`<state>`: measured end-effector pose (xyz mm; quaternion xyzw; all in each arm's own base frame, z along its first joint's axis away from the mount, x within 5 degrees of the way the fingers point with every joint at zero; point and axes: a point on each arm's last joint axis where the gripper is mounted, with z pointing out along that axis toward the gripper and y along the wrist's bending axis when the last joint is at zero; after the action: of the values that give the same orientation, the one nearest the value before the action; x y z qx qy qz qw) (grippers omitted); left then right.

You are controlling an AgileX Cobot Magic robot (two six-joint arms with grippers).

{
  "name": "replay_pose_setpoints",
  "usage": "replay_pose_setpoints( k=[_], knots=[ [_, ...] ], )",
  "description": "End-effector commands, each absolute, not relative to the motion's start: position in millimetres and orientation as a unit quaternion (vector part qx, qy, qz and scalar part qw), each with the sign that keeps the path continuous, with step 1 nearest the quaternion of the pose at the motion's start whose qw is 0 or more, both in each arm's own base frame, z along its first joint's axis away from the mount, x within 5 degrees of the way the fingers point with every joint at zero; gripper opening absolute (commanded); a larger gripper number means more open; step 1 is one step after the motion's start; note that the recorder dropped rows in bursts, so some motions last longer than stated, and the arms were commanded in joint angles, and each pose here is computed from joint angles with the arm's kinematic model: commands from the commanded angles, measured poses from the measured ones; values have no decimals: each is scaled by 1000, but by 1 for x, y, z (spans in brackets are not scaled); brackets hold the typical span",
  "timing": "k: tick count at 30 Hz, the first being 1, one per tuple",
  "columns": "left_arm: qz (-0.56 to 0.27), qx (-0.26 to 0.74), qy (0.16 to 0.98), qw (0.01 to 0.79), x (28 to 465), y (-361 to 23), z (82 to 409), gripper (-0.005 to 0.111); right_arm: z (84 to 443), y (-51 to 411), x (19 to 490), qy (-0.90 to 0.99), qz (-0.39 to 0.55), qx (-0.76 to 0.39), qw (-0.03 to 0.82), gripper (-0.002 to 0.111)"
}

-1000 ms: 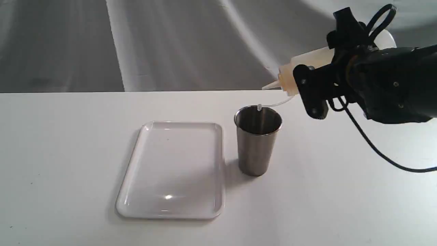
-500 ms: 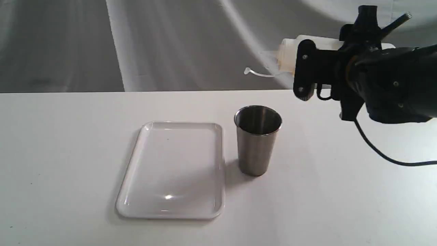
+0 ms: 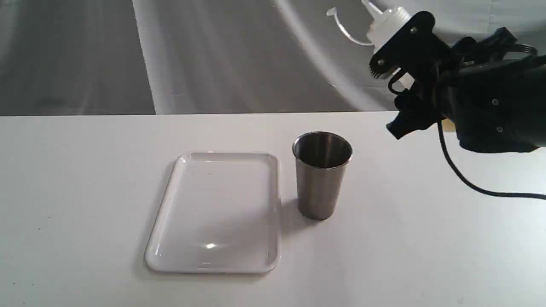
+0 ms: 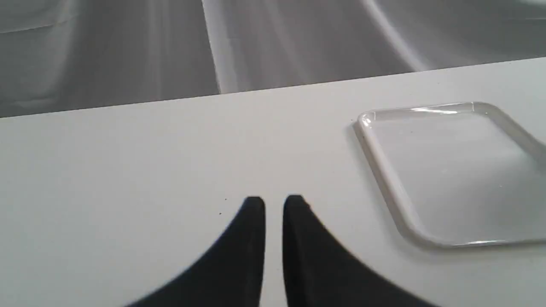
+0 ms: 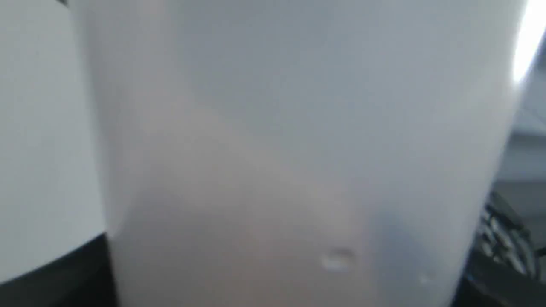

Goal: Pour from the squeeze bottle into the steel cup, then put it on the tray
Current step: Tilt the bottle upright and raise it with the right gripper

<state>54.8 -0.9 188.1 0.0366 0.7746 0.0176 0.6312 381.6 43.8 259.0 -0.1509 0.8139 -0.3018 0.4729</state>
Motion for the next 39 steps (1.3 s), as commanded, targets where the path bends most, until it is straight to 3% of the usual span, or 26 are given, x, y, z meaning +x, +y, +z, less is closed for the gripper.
replay_pose_setpoints(
  k=[1, 8, 16, 23, 39],
  knots=[
    [17, 40, 772, 634, 55, -1, 187, 8, 268, 45, 381, 817, -252, -63, 515, 0],
    [17, 40, 772, 634, 55, -1, 187, 8, 267, 48, 382, 823, -172, 23, 541, 0],
    [17, 40, 772, 634, 55, -1, 187, 8, 266, 50, 381, 800, -31, 216, 559, 0],
    [17, 40, 772, 634, 55, -1, 187, 8, 278, 50, 376, 795, -20, 207, 570, 0],
    [17, 40, 772, 634, 55, -1, 187, 8, 335, 69, 347, 766, -78, 61, 635, 0]
  ],
)
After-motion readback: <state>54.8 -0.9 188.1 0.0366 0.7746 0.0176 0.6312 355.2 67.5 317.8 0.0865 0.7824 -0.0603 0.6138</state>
